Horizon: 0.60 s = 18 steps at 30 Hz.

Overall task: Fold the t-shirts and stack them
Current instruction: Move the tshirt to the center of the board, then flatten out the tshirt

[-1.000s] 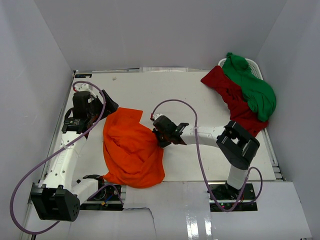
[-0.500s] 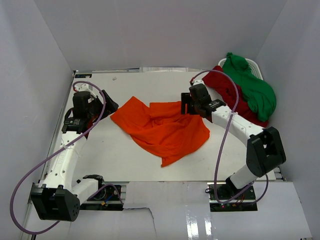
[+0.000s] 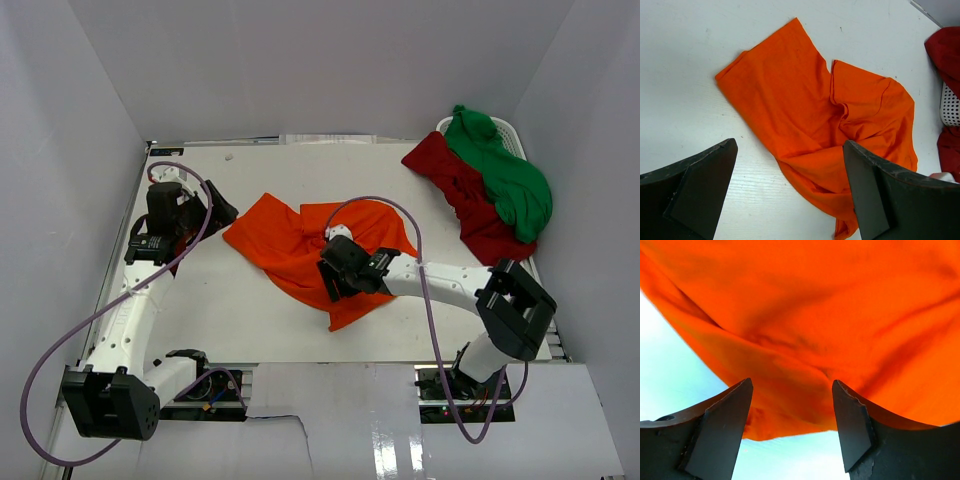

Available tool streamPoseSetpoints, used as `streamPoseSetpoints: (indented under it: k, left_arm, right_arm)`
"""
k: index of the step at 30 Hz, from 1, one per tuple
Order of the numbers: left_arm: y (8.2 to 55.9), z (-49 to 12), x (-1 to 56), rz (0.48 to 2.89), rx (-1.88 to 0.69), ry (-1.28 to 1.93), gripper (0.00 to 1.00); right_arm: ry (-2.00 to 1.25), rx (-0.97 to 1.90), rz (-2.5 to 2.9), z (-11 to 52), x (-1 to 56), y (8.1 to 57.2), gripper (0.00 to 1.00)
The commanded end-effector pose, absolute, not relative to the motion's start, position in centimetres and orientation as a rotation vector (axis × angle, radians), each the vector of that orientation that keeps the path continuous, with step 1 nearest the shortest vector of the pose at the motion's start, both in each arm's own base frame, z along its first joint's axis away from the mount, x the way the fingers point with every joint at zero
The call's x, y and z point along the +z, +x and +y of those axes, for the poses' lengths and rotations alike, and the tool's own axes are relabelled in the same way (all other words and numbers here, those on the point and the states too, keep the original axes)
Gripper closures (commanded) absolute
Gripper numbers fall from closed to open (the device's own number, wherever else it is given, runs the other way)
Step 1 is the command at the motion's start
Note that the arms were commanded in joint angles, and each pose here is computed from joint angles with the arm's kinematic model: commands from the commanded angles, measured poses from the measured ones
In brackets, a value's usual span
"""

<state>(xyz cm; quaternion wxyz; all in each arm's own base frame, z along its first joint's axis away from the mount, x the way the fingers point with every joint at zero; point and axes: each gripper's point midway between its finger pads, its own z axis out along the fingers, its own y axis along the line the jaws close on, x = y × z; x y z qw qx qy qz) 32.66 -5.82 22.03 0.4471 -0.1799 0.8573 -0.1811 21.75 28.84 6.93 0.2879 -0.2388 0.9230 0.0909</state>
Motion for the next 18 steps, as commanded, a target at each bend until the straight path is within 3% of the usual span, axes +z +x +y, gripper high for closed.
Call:
streamPoseSetpoints:
  k: [1, 11, 12, 15, 16, 18]
  left_arm:
    - [32.9, -6.1, 23.4, 2.105, -0.471, -0.413, 0.03]
    - [33.0, -6.3, 23.2, 2.114, -0.477, -0.405, 0.02]
    - [32.9, -6.3, 23.2, 2.116, -0.477, -0.405, 0.03]
    - [33.0, -6.3, 23.2, 2.117, -0.480, -0.404, 0.03]
    - [33.0, -6.3, 23.2, 2.117, -0.480, -0.401, 0.03]
    - [33.0, -6.4, 23.2, 2.119, -0.482, -0.401, 0.03]
  right_arm:
    - [-0.587, 0.170, 2.542, 27.5, 4.6, 20.1, 0.29]
    - [-0.629, 0.164, 2.613, 28.8, 2.2, 16.4, 0.37]
    - [-0.632, 0.165, 2.618, 29.0, 2.0, 16.2, 0.41]
    - [-0.641, 0.153, 2.642, 29.3, 1.1, 16.1, 0.83]
    - [-0.654, 0.146, 2.650, 29.5, 0.7, 16.1, 0.92]
    - [-0.663, 0.178, 2.619, 30.8, 1.7, 16.7, 0.92]
